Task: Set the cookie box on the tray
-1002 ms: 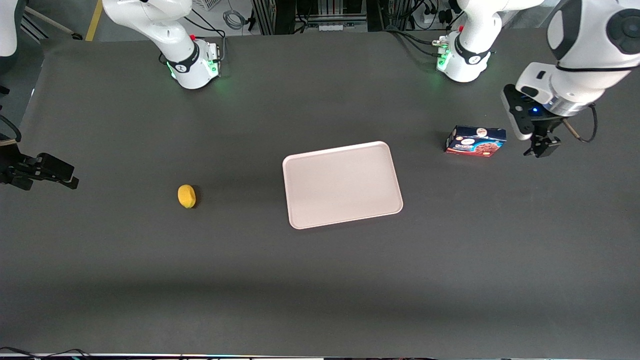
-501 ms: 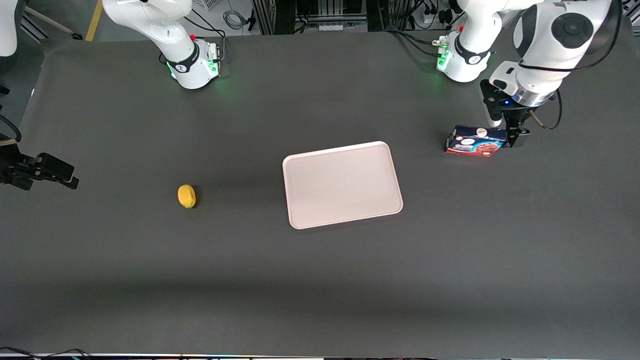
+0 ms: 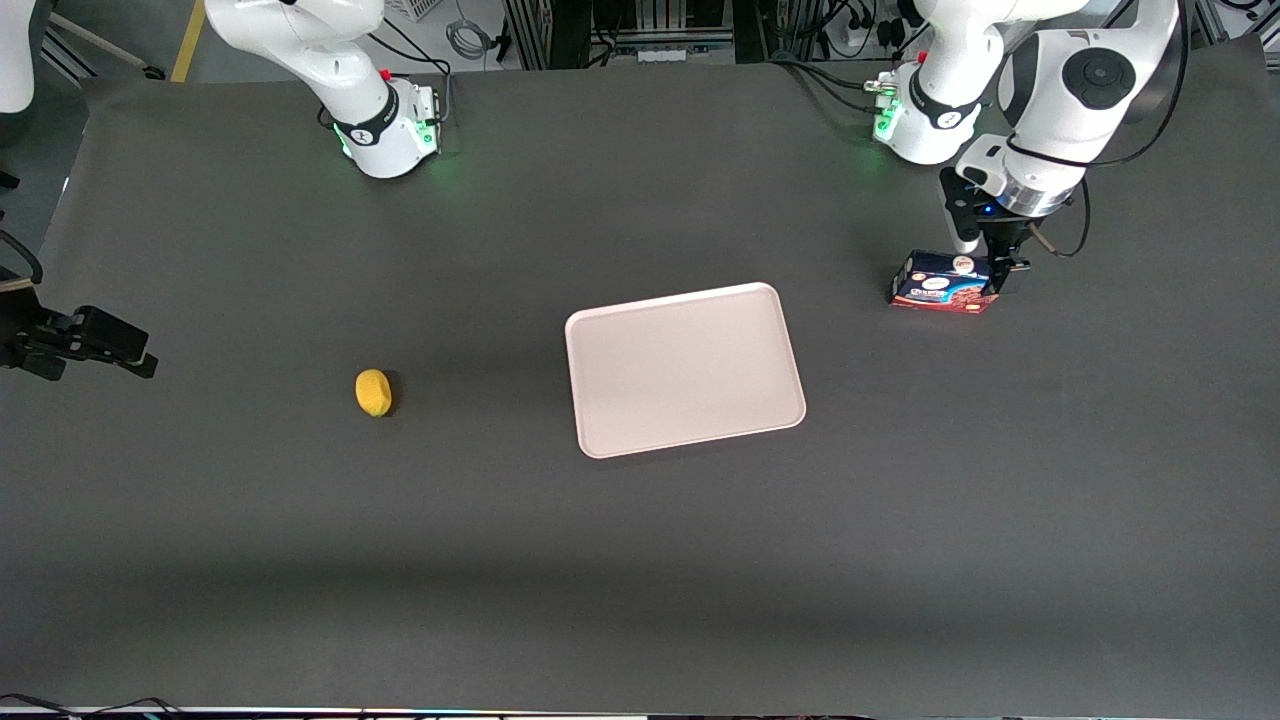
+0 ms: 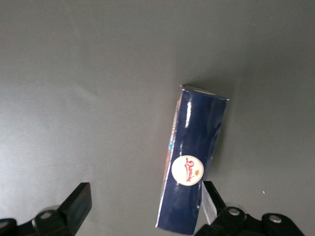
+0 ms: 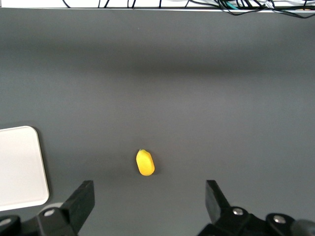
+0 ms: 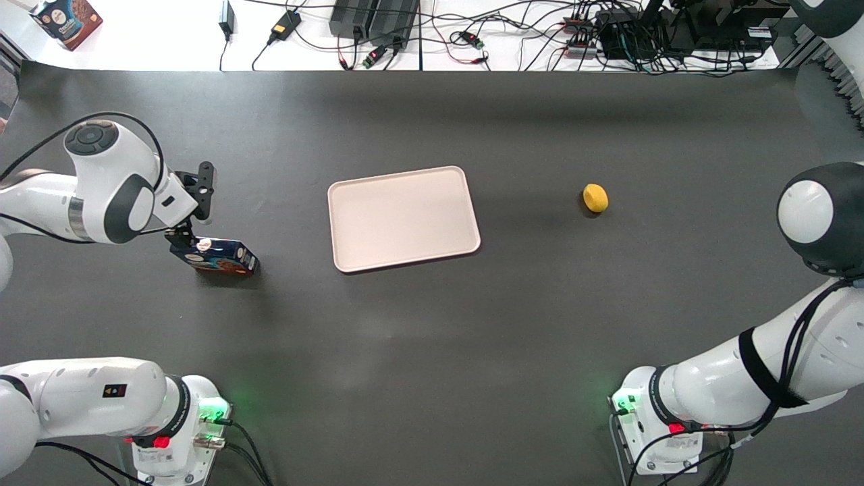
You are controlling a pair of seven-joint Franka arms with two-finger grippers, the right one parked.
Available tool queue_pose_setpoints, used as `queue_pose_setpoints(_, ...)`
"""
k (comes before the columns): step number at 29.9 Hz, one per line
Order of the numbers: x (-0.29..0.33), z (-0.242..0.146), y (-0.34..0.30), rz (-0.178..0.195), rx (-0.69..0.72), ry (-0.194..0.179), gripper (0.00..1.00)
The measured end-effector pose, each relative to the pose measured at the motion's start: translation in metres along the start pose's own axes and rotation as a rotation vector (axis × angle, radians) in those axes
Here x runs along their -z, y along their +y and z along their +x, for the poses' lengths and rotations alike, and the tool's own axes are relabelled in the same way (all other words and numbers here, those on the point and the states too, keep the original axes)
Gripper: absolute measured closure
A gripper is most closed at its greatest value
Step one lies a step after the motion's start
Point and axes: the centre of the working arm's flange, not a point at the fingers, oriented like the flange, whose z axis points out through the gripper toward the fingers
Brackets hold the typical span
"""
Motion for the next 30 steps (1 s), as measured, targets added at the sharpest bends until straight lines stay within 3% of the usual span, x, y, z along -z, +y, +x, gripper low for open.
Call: queue_pose_setpoints(30, -0.040, 0.017, 0.018, -0.052, -0.057, -0.008, 0.00)
